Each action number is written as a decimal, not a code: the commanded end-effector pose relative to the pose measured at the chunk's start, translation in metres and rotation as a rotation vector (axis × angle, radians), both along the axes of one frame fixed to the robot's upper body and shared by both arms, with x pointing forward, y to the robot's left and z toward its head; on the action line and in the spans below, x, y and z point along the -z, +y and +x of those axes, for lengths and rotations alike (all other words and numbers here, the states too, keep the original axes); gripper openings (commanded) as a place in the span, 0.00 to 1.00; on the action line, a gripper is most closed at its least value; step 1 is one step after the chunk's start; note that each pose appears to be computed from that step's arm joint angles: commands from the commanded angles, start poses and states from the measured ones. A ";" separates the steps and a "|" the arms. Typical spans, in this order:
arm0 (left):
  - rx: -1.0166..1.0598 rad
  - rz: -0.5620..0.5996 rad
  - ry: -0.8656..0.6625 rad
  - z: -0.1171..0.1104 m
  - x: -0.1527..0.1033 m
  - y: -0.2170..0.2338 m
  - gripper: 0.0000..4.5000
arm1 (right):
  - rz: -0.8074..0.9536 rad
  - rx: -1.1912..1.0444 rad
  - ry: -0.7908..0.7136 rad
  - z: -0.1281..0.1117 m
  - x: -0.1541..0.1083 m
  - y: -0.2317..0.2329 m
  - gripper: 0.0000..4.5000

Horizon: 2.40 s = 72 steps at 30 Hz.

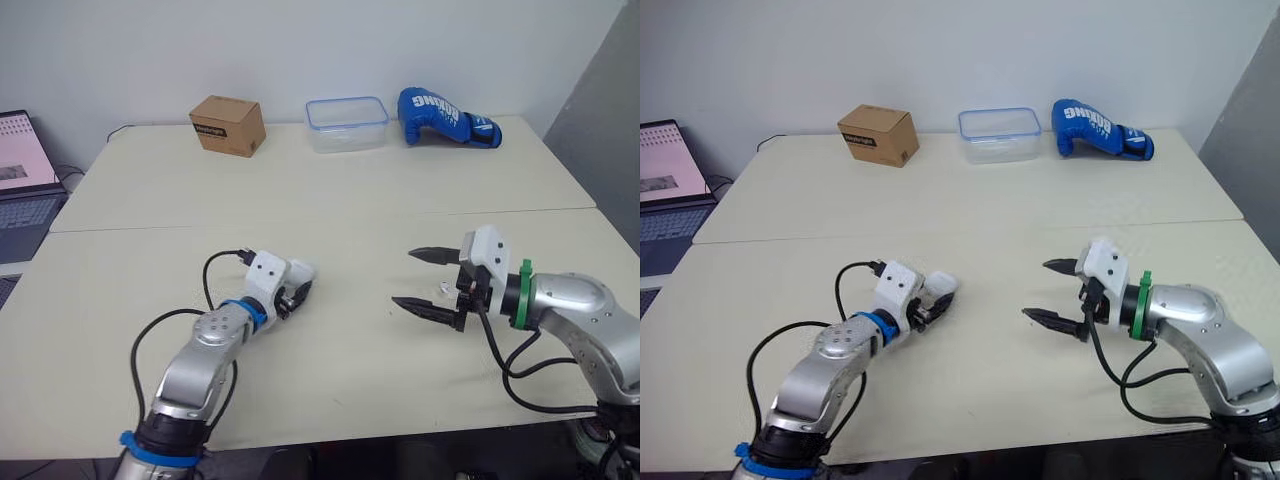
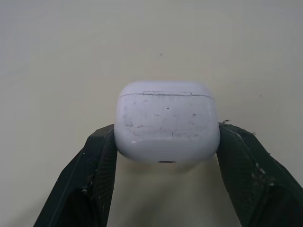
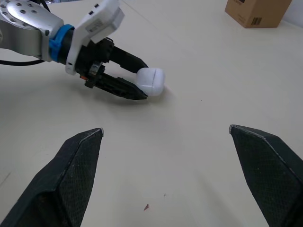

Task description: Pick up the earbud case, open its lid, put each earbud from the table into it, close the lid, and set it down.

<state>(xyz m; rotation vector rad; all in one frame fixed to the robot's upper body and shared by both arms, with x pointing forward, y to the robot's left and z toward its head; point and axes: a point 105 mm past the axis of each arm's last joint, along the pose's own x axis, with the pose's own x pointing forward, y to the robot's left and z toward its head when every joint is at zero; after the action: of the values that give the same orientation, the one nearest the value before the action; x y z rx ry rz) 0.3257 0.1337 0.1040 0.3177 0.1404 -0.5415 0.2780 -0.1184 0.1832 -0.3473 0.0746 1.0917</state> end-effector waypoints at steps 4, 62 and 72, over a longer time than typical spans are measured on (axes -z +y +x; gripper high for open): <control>0.247 0.118 -0.280 -0.007 -0.051 -0.006 0.61 | 0.034 -0.026 0.172 -0.002 -0.013 0.002 1.00; 0.803 0.284 -0.559 -0.041 -0.105 -0.072 0.61 | 0.310 -0.124 0.757 0.001 -0.034 0.051 0.71; 0.801 0.287 -0.561 -0.041 -0.106 -0.072 0.61 | 0.309 -0.127 0.759 0.001 -0.035 0.052 0.18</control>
<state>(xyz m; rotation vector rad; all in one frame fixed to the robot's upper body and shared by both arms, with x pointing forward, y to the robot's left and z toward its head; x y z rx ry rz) 0.2875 0.0601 0.2022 0.7877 -0.4456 -1.2142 0.2842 -0.0686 0.2039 0.3697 0.6005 1.2398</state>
